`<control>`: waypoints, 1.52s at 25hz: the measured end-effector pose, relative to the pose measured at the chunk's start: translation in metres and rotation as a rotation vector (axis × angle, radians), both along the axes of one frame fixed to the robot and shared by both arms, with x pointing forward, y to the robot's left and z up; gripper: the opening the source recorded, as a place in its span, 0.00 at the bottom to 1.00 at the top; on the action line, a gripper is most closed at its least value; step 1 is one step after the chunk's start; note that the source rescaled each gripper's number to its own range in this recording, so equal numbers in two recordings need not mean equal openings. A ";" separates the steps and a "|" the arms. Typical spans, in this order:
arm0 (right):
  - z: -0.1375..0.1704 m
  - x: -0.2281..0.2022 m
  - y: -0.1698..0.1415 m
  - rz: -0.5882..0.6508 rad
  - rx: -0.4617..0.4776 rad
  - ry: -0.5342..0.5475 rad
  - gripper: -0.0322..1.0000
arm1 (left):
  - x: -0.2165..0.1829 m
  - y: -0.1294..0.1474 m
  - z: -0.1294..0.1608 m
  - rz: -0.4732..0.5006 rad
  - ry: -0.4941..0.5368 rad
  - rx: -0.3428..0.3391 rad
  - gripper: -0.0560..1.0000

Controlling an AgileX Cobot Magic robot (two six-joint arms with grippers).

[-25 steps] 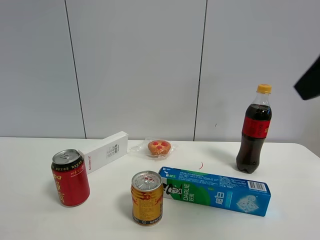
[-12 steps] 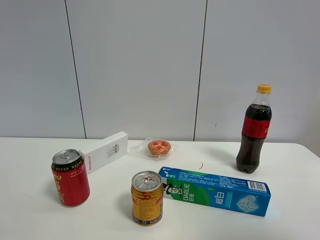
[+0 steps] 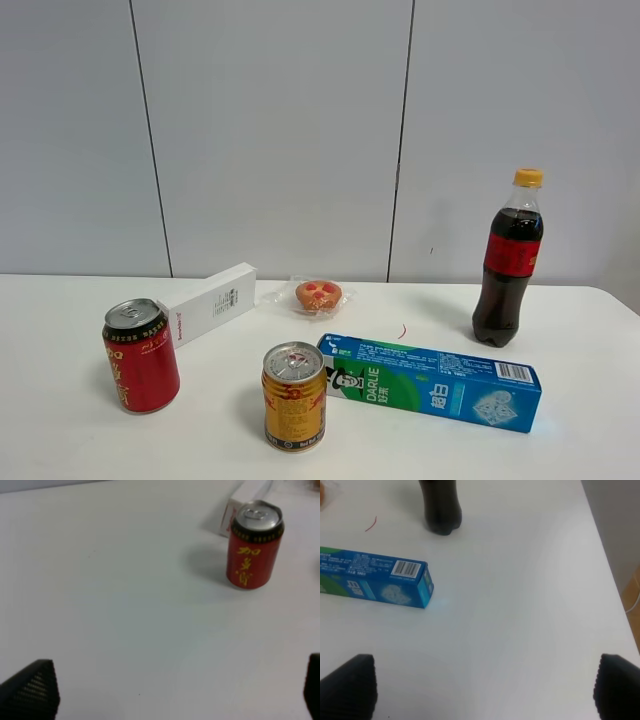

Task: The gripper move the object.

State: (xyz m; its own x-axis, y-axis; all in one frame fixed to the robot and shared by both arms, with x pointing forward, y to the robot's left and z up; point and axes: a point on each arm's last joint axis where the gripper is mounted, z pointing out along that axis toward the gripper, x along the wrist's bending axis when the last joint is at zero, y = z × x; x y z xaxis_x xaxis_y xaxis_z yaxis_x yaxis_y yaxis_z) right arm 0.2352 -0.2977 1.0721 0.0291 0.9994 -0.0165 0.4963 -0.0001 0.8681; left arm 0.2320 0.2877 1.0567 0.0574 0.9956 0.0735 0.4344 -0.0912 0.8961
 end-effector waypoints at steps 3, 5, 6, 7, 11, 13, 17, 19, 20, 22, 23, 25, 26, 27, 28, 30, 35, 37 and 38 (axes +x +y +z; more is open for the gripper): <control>-0.005 -0.001 0.000 -0.002 -0.002 0.005 0.76 | 0.000 0.000 0.000 0.000 0.000 0.000 1.00; -0.009 0.001 0.000 0.000 0.001 0.021 0.76 | 0.000 0.000 0.000 -0.001 0.000 -0.001 1.00; -0.012 0.002 0.000 0.002 0.005 0.031 0.76 | 0.000 0.000 0.000 -0.001 0.000 -0.001 1.00; -0.015 0.003 0.000 0.003 0.009 0.039 0.76 | 0.000 0.000 0.000 -0.001 0.000 -0.001 1.00; -0.023 0.006 0.002 0.016 0.032 0.030 0.76 | 0.000 0.000 0.000 -0.001 0.000 -0.001 1.00; -0.024 0.004 0.002 0.016 0.032 0.001 0.76 | 0.000 0.000 0.000 -0.001 0.000 -0.001 1.00; -0.024 0.000 0.003 0.015 0.032 -0.034 0.76 | 0.000 0.000 0.000 -0.001 0.000 -0.001 1.00; -0.024 0.000 0.003 0.012 0.036 -0.034 0.76 | 0.000 0.000 0.000 -0.001 0.000 -0.001 1.00; -0.024 0.000 0.003 0.012 0.036 -0.034 0.76 | 0.000 0.000 0.000 -0.001 0.000 -0.001 1.00; -0.024 0.000 0.003 0.012 0.036 -0.034 0.76 | 0.000 0.000 0.000 -0.001 0.000 -0.001 1.00; -0.024 0.000 0.003 0.012 0.036 -0.034 0.76 | 0.000 0.000 0.000 -0.001 0.000 -0.001 1.00; -0.024 0.000 0.003 0.012 0.036 -0.034 0.76 | 0.000 0.000 0.000 -0.001 0.000 -0.001 1.00; -0.024 0.000 0.003 0.011 0.037 -0.034 0.76 | 0.000 0.000 0.000 -0.001 0.000 -0.001 1.00; -0.024 0.000 0.003 0.009 0.040 -0.034 0.76 | 0.000 0.000 0.000 -0.001 0.000 -0.001 1.00; -0.024 0.000 0.003 0.008 0.042 -0.034 0.76 | 0.000 0.000 0.000 -0.001 0.000 -0.001 1.00; -0.024 0.000 0.003 0.008 0.042 -0.034 0.76 | 0.000 0.000 0.000 -0.001 0.000 -0.001 1.00; -0.024 0.000 0.003 0.008 0.042 -0.034 0.76 | 0.000 0.000 0.000 -0.001 0.000 -0.001 1.00; -0.024 0.000 0.003 0.008 0.042 -0.034 0.76 | 0.000 0.000 0.000 -0.001 0.000 -0.001 1.00; -0.024 0.000 0.003 0.008 0.042 -0.034 0.76 | 0.000 0.000 0.000 -0.001 0.000 -0.001 1.00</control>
